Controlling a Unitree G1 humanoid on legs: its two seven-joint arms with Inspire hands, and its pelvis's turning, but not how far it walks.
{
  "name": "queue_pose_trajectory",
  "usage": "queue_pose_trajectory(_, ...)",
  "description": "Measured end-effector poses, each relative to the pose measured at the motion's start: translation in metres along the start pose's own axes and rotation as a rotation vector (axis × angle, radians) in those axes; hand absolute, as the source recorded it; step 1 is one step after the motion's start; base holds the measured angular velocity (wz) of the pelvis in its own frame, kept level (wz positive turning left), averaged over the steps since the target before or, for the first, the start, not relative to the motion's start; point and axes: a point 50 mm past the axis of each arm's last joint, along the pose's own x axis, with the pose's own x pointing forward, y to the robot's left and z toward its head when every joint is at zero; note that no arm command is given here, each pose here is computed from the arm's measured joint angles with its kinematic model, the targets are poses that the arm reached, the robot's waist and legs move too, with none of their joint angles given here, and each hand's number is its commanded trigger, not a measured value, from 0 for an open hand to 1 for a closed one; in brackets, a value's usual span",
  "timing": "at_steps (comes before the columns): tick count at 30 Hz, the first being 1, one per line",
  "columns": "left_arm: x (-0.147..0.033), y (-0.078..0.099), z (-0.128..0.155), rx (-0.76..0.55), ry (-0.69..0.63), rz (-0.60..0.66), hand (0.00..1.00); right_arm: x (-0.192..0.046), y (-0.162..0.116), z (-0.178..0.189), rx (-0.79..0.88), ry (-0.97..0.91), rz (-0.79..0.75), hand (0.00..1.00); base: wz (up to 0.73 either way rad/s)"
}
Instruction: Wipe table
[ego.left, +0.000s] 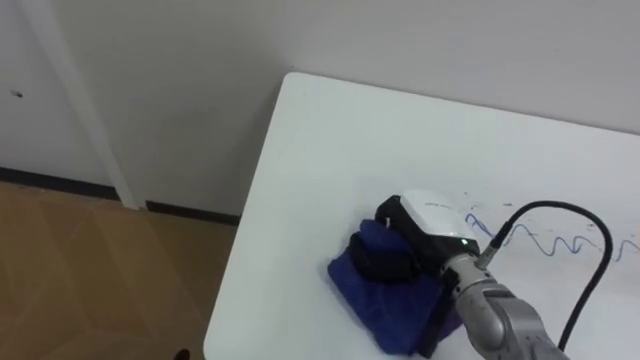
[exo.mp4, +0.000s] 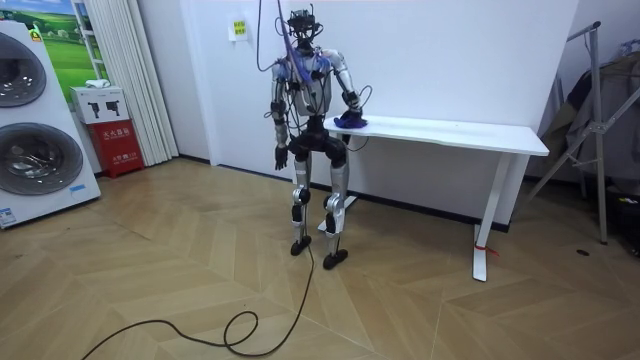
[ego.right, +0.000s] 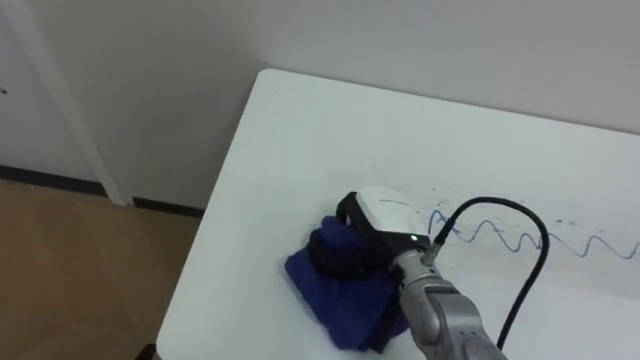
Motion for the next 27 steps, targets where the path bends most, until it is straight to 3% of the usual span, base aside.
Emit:
queue_pose_trajectory(6,-0.003,-0.006,-0.008,-0.023,0.044,0.021,0.00,0.019,-0.005,-0.016,0.167,0.069,-0.005,1.00,0.00)
queue_pose_trajectory(10,-0.007,-0.007,-0.020,-0.056,0.079,0.028,0.00,0.031,-0.024,-0.062,0.272,0.268,-0.117,1.00,0.15)
queue_pose_trajectory(14,-0.013,-0.006,-0.044,-0.078,0.151,0.031,0.00,0.011,-0.039,-0.123,0.333,0.531,-0.258,1.00,0.17)
queue_pose_trajectory(17,-0.015,-0.002,-0.055,-0.109,0.189,0.025,0.00,-0.006,-0.044,-0.148,0.347,0.638,-0.334,1.00,0.14)
queue_pose_trajectory(27,-0.015,0.008,-0.063,-0.156,0.192,0.061,0.00,-0.068,-0.019,-0.191,0.379,0.860,-0.459,1.00,0.06)
